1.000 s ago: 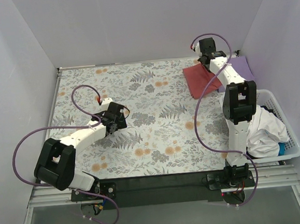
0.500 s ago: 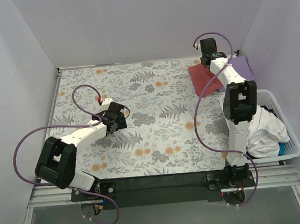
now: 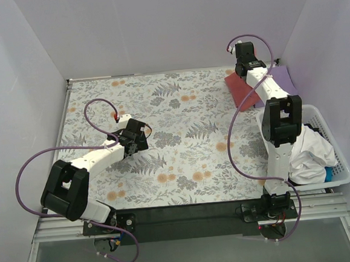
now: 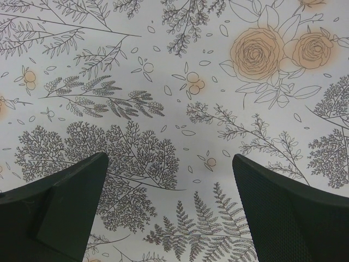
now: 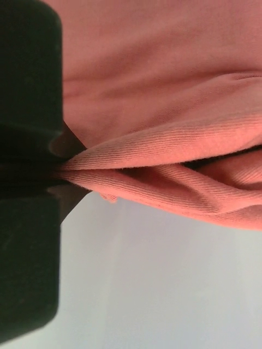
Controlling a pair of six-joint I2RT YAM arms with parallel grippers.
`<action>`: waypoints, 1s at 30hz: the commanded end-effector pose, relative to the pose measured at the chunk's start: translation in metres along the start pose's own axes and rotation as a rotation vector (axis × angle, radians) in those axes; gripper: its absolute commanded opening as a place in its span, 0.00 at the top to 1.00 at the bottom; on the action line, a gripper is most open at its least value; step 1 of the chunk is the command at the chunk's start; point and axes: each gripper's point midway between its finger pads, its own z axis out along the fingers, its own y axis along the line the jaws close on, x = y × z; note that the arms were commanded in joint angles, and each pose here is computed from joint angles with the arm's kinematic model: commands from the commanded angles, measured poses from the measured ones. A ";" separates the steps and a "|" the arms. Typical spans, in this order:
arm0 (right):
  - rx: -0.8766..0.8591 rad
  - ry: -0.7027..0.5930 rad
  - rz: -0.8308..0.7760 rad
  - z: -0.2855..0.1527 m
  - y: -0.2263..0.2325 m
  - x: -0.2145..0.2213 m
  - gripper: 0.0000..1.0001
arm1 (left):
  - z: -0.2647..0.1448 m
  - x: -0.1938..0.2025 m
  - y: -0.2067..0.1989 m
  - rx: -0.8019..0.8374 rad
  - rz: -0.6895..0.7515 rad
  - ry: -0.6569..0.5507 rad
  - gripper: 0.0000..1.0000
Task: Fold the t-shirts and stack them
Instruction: Neatly place the folded tshirt to the corner
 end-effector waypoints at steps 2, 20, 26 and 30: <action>0.138 -0.076 0.062 -0.027 -0.053 -0.022 0.99 | -0.003 -0.014 -0.003 -0.005 -0.024 -0.037 0.02; 0.230 -0.086 0.058 -0.033 -0.068 -0.025 0.99 | -0.004 -0.014 -0.006 0.012 -0.026 -0.031 0.02; 0.265 -0.068 0.062 -0.030 -0.072 -0.022 0.99 | -0.004 -0.014 -0.006 0.015 -0.024 -0.031 0.02; 0.298 -0.060 0.075 -0.029 -0.078 -0.019 0.99 | -0.003 -0.013 -0.007 0.017 -0.025 -0.027 0.02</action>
